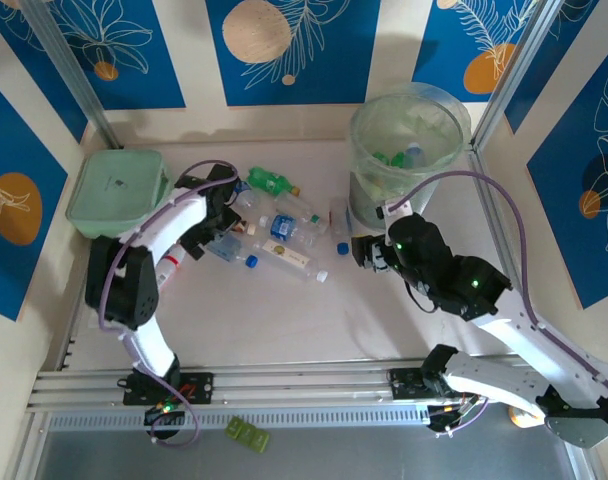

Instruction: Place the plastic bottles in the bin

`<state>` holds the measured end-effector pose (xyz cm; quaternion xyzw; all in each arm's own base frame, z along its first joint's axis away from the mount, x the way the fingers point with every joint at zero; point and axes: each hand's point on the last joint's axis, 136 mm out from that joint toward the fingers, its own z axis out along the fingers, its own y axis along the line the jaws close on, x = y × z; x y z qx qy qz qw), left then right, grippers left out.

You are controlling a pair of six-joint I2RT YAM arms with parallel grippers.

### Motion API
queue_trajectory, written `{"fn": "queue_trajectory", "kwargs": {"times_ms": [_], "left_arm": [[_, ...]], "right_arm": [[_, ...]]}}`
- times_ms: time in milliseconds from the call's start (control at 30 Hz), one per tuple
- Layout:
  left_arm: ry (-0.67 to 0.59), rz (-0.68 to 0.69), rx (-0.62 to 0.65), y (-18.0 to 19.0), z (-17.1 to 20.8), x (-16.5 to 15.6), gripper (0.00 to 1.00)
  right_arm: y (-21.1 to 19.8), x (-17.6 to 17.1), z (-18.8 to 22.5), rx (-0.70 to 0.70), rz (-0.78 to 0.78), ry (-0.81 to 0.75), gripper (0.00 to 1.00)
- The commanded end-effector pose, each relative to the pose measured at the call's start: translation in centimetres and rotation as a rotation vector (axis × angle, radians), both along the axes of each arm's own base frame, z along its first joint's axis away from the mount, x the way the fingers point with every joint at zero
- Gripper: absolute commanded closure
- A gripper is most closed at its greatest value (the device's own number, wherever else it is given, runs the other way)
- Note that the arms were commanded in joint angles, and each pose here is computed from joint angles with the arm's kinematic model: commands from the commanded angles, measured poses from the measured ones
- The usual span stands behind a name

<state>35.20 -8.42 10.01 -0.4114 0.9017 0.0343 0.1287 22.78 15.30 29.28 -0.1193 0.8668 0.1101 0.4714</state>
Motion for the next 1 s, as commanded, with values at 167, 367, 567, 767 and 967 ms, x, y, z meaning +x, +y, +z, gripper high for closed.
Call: {"fn": "queue_trajectory", "kwargs": {"times_ms": [167,367,567,767,967], "left_arm": [[0.110,0.079,-0.020,0.3,-3.9,0.4,0.01],[0.109,0.098,-0.037,0.1,-6.5,0.0,0.07],[0.098,0.083,-0.027,0.2,-6.6,0.2,0.19],[0.086,0.072,-0.038,0.2,-5.6,0.1,0.29],[0.086,0.050,-0.017,0.6,-4.2,-0.3,0.32]], "right_arm": [[-1.3,-1.1,-0.8,0.037,-0.033,0.008,0.28],[-1.2,-1.1,-1.5,0.033,-0.027,0.018,0.28],[-0.5,-1.3,-1.9,0.054,0.000,0.036,0.28],[-0.9,-1.7,-1.0,0.078,-0.005,0.027,0.28],[-1.1,-2.2,0.4,0.107,0.019,-0.003,0.28]]}}
